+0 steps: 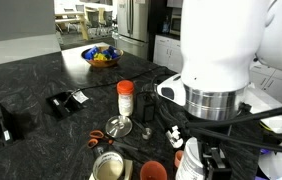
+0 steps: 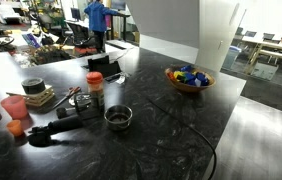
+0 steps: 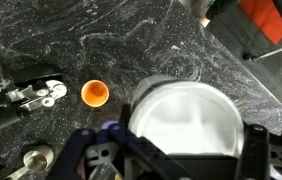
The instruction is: Move the tin of sugar to the left
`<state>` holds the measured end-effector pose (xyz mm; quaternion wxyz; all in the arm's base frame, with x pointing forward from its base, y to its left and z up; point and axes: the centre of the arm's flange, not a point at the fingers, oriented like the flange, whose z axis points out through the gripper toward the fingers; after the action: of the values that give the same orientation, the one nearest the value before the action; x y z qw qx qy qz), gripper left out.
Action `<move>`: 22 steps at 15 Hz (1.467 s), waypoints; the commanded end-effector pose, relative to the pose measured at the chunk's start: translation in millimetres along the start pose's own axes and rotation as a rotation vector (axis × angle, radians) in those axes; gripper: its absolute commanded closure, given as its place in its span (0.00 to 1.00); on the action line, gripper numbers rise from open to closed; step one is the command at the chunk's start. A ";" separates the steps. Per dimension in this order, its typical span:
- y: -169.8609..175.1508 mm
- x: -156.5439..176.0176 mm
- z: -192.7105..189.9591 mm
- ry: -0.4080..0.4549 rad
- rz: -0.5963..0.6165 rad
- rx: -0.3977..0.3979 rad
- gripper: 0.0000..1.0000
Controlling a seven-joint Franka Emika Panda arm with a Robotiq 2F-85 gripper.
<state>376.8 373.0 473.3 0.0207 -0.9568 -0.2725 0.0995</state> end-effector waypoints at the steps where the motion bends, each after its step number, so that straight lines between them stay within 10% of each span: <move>1: 5.7 -5.4 7.2 0.004 -0.029 0.028 0.41; 11: 16.2 -0.3 39.9 -0.003 -0.053 0.025 0.41; 12: 15.7 -0.2 40.2 -0.009 -0.057 0.023 0.11; 13: 15.2 0.1 39.8 -0.010 -0.064 0.022 0.03; 22: 4.0 2.3 12.6 0.045 -0.148 0.059 0.00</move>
<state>378.2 370.6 460.1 0.0623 -0.9350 -0.3388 0.0842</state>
